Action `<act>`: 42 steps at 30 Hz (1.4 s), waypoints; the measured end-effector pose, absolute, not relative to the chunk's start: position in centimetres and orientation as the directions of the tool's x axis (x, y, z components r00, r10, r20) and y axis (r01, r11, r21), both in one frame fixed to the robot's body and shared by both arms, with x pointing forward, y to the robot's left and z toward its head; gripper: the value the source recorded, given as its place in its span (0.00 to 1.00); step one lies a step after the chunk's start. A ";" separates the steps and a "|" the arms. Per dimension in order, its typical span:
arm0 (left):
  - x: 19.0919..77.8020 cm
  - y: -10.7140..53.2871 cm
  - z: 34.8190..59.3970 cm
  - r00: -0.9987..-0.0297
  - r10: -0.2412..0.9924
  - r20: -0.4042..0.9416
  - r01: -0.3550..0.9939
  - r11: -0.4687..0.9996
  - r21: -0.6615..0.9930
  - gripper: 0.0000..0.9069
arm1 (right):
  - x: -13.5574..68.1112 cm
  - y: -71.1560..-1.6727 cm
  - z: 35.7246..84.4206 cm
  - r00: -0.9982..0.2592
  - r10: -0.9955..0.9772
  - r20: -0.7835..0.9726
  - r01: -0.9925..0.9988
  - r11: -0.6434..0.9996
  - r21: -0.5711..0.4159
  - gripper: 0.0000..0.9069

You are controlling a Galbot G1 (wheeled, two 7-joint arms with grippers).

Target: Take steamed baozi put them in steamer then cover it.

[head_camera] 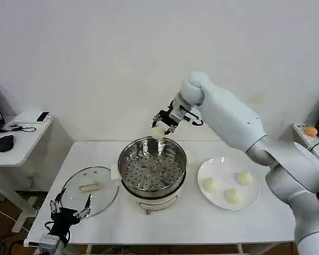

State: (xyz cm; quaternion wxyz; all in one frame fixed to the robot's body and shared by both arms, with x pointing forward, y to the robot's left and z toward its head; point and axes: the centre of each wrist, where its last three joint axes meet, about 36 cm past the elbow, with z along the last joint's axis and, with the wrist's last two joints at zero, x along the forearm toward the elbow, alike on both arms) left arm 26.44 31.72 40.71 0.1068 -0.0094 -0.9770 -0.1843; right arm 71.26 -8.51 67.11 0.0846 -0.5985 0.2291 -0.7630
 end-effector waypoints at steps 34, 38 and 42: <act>26.1 31.4 39.9 -0.965 0.009 0.262 0.099 0.939 0.330 1.00 | 70.5 -4.5 59.7 -0.236 -0.347 0.908 -0.036 -0.930 -0.365 0.68; 26.1 31.1 39.9 -0.966 0.014 0.260 0.100 0.941 0.323 1.00 | 70.6 -4.2 59.4 -0.243 -0.350 0.905 -0.042 -0.928 -0.370 0.68; 26.1 31.1 39.9 -0.966 0.013 0.260 0.100 0.941 0.323 1.00 | 70.7 -3.9 59.0 -0.244 -0.355 0.902 -0.045 -0.925 -0.376 0.80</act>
